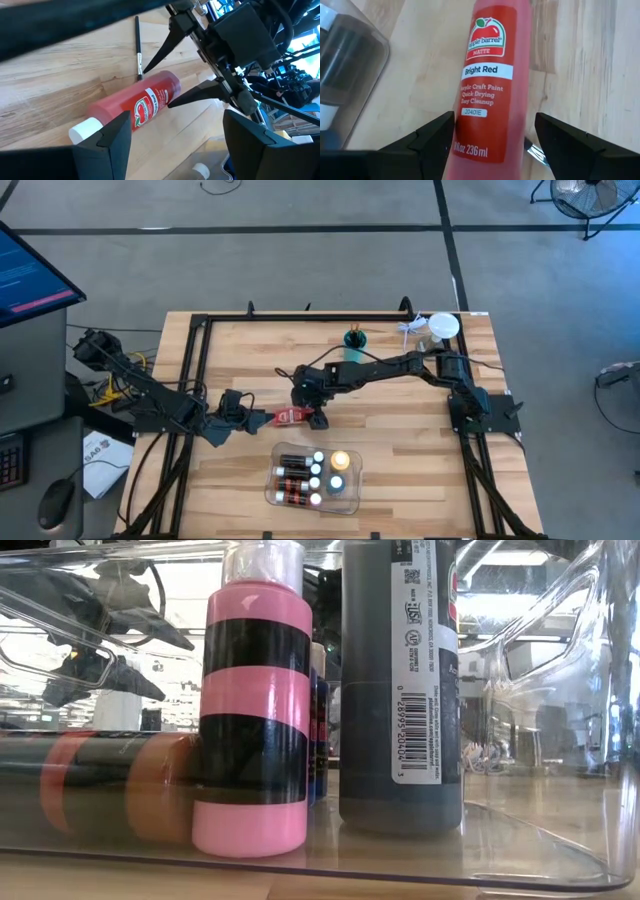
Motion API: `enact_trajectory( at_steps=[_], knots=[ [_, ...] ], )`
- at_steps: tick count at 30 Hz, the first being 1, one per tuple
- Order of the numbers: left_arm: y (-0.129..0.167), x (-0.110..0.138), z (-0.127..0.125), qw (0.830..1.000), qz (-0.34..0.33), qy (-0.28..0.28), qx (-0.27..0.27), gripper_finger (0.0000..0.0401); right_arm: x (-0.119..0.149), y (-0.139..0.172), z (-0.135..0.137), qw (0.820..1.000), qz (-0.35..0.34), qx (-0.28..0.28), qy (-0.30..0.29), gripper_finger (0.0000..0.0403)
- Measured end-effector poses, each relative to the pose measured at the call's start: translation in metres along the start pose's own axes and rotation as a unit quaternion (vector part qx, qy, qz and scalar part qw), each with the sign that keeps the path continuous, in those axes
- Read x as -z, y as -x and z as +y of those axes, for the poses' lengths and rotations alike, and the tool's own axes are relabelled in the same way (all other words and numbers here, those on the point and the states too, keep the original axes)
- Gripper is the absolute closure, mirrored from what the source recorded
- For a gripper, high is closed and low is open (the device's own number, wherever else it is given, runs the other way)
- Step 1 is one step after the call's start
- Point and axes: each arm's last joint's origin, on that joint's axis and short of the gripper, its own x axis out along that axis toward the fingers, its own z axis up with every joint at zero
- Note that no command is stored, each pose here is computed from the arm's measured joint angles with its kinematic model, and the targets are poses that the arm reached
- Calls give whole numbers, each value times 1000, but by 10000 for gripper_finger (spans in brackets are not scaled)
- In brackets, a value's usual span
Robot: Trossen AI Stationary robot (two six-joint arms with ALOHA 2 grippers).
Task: Pick & Place Paint Supplies
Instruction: Put the red paint bottle into the transparent bin
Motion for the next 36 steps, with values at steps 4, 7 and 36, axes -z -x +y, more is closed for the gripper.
enact_trajectory(
  at_steps=[4, 7, 36],
  knots=[
    [0, 0, 0, 1000, 0, 0, 0, 183, 1, 0, 0, 1000, 4, -1, -1, 132],
    [0, 0, 0, 1000, 0, 0, 0, 183, 0, 0, 0, 1000, 0, 0, 0, 132],
    [0, 0, 0, 1000, -1, -4, 1, 183, -2, -3, 12, 1000, 2, -12, -19, 132]
  ],
)
